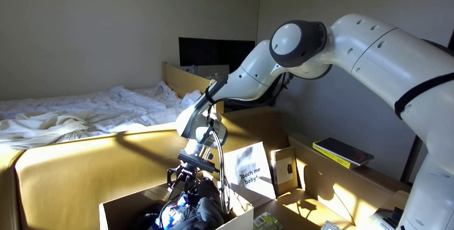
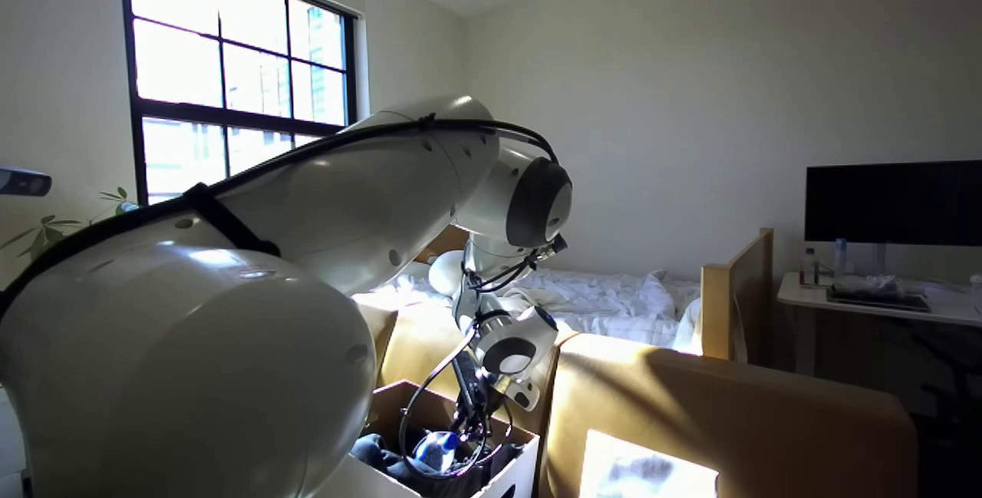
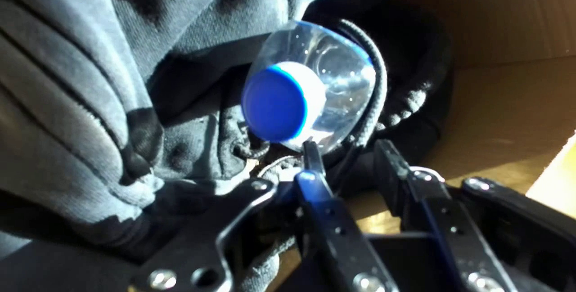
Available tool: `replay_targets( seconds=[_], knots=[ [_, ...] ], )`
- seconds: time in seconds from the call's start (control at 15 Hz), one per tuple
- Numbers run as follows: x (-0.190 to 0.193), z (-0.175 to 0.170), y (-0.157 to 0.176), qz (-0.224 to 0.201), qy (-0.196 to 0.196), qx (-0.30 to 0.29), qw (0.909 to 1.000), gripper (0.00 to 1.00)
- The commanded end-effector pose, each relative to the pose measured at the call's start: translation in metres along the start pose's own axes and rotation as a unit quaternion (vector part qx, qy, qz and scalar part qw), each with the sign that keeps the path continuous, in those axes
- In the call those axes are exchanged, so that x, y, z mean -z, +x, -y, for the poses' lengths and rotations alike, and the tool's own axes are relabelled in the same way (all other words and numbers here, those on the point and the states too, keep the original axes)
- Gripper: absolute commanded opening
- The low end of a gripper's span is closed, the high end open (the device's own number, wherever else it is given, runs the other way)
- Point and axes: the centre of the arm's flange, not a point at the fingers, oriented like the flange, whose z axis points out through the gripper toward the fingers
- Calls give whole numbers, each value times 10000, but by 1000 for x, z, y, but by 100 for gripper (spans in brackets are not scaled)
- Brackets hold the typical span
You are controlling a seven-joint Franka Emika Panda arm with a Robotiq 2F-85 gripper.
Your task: Pick the bottle in the box and put it on the shoulder of the couch
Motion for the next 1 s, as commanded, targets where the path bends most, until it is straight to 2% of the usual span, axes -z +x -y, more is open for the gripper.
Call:
replay_targets(
  seconds=[0.0,0.27,0.33,0.53,0.73,0.93],
  knots=[
    [22,-11,-32,94,12,146,9998,68],
    [11,-25,-44,254,-77,119,9996,94],
    [7,-28,-47,309,-66,110,9994,98],
    [-9,-39,-54,475,-10,104,9988,100],
    [-8,-43,-56,448,-12,104,9989,100],
    [2,-45,-49,55,-32,-63,10000,100]
  ],
)
